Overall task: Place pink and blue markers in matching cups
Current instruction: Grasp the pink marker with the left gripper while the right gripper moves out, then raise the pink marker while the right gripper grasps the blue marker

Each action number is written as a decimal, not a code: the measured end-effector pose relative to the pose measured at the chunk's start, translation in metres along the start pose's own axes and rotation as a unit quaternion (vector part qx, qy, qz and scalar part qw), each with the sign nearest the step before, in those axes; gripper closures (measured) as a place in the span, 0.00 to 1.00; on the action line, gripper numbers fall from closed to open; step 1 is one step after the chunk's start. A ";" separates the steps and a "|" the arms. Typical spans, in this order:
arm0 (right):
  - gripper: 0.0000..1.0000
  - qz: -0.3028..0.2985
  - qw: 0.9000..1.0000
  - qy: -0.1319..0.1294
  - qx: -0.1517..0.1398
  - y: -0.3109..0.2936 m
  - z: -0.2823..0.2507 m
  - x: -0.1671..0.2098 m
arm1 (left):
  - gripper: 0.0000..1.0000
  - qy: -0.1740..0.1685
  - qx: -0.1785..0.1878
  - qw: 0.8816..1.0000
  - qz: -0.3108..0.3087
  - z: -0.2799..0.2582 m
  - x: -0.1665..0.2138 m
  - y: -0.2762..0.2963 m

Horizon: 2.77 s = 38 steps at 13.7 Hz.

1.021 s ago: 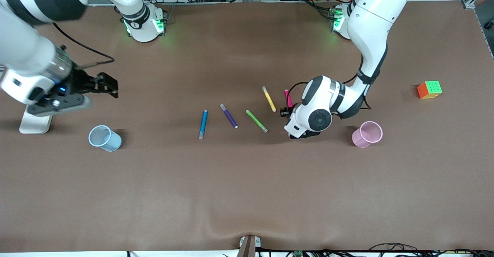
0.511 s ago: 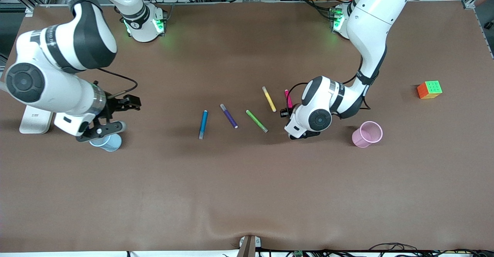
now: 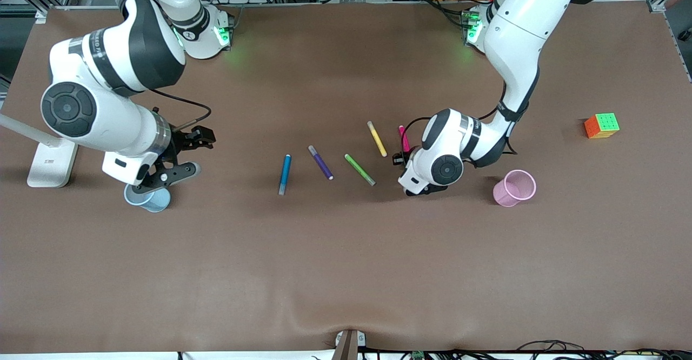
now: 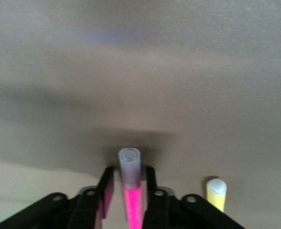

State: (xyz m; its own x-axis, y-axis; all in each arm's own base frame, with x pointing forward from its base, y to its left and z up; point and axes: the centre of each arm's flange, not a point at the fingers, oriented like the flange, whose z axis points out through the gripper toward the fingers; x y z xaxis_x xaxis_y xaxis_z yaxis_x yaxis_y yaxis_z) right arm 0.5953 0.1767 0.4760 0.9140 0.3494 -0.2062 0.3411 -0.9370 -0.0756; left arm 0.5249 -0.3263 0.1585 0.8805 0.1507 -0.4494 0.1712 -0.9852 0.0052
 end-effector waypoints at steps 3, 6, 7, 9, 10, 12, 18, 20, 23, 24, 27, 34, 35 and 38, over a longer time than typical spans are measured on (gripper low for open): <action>0.00 -0.007 1.000 0.000 -0.001 -0.009 0.001 0.001 | 0.83 0.000 0.000 1.000 -0.002 -0.001 0.001 -0.001; 0.00 -0.014 1.000 -0.001 -0.003 -0.018 0.001 0.001 | 0.83 0.016 -0.012 1.000 -0.018 -0.023 0.014 -0.013; 0.00 -0.015 1.000 -0.001 -0.003 -0.020 0.003 0.002 | 0.83 0.026 -0.022 0.999 -0.027 -0.047 0.022 -0.024; 0.00 -0.019 1.000 0.000 -0.004 -0.024 0.007 0.006 | 0.83 0.024 -0.029 0.998 -0.045 -0.107 0.030 -0.052; 0.00 -0.022 1.000 -0.001 -0.004 -0.028 0.010 0.008 | 0.83 0.026 -0.022 0.998 -0.048 -0.139 0.031 -0.067; 0.00 -0.029 1.000 -0.002 -0.005 -0.036 0.017 0.012 | 0.83 0.045 -0.003 0.998 -0.049 -0.199 0.027 -0.089; 0.00 0.015 0.999 0.030 0.026 -0.062 0.038 0.037 | 0.83 0.074 -0.015 0.990 -0.117 -0.248 0.030 -0.122; 0.00 0.031 0.998 0.039 0.029 -0.075 0.047 0.045 | 0.83 0.089 -0.021 0.986 -0.139 -0.277 0.018 -0.134; 0.00 0.050 0.997 0.042 0.028 -0.102 0.064 0.053 | 0.83 0.129 -0.017 0.980 -0.153 -0.337 -0.016 -0.164; 0.00 0.057 0.997 0.048 0.028 -0.108 0.072 0.060 | 0.83 0.137 -0.009 0.979 -0.153 -0.349 -0.026 -0.173; 0.00 0.062 0.994 0.088 0.034 -0.113 0.102 0.086 | 0.83 0.147 0.015 0.977 -0.155 -0.361 -0.038 -0.182; 0.00 0.062 0.997 0.040 0.025 -0.126 0.141 0.088 | 0.83 0.177 0.093 0.970 -0.140 -0.360 -0.039 -0.182; 0.00 0.069 0.997 0.035 0.025 -0.116 0.142 0.089 | 0.83 0.178 0.095 0.970 -0.139 -0.359 -0.040 -0.180; 0.00 0.090 0.995 0.027 0.025 -0.102 0.155 0.093 | 0.83 0.175 0.099 0.971 -0.126 -0.356 -0.045 -0.168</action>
State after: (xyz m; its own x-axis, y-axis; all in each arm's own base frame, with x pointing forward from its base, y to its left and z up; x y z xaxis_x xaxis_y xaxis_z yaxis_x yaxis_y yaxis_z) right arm 0.6116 0.3047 0.3137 0.9701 0.1743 -0.1687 0.1607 -0.9828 -0.0911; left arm 0.6138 -0.1382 0.4958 0.9237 0.3741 -0.0832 0.3434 -0.9043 -0.2538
